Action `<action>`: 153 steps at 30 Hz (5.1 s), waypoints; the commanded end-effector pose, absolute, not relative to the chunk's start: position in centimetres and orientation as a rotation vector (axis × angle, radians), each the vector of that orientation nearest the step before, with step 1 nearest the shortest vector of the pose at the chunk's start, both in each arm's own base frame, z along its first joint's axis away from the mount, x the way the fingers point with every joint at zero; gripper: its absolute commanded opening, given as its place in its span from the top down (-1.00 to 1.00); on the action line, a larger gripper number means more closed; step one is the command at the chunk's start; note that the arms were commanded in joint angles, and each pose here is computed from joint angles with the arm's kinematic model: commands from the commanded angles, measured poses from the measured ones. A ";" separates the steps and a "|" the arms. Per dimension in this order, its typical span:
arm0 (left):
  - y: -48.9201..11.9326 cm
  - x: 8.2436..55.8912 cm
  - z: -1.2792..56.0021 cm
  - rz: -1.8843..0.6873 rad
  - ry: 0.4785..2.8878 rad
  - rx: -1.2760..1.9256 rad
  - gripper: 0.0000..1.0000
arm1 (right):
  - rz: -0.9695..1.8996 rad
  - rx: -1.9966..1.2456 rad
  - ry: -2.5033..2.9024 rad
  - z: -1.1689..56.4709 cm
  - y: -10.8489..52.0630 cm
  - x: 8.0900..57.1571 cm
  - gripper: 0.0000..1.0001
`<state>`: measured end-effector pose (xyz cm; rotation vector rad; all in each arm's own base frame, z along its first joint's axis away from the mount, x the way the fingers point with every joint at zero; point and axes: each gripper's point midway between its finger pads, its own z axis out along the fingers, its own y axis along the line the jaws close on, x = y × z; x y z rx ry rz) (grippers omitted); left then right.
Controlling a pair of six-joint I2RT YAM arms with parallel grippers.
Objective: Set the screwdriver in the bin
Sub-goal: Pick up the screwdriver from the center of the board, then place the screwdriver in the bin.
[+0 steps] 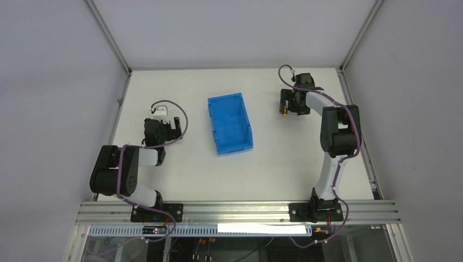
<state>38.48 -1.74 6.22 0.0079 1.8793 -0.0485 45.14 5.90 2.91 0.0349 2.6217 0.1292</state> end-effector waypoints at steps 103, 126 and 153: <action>-1.6 39.4 7.9 -0.065 1.822 0.003 -0.99 | 0.439 -0.333 2.062 33.8 31.7 36.3 0.86; -1.6 39.4 7.9 -0.067 1.822 0.004 -0.99 | 0.350 -0.292 2.203 18.1 33.0 35.1 0.87; -1.6 39.3 7.9 -0.068 1.822 0.003 -0.99 | 0.246 -0.325 2.392 4.3 34.2 33.6 0.53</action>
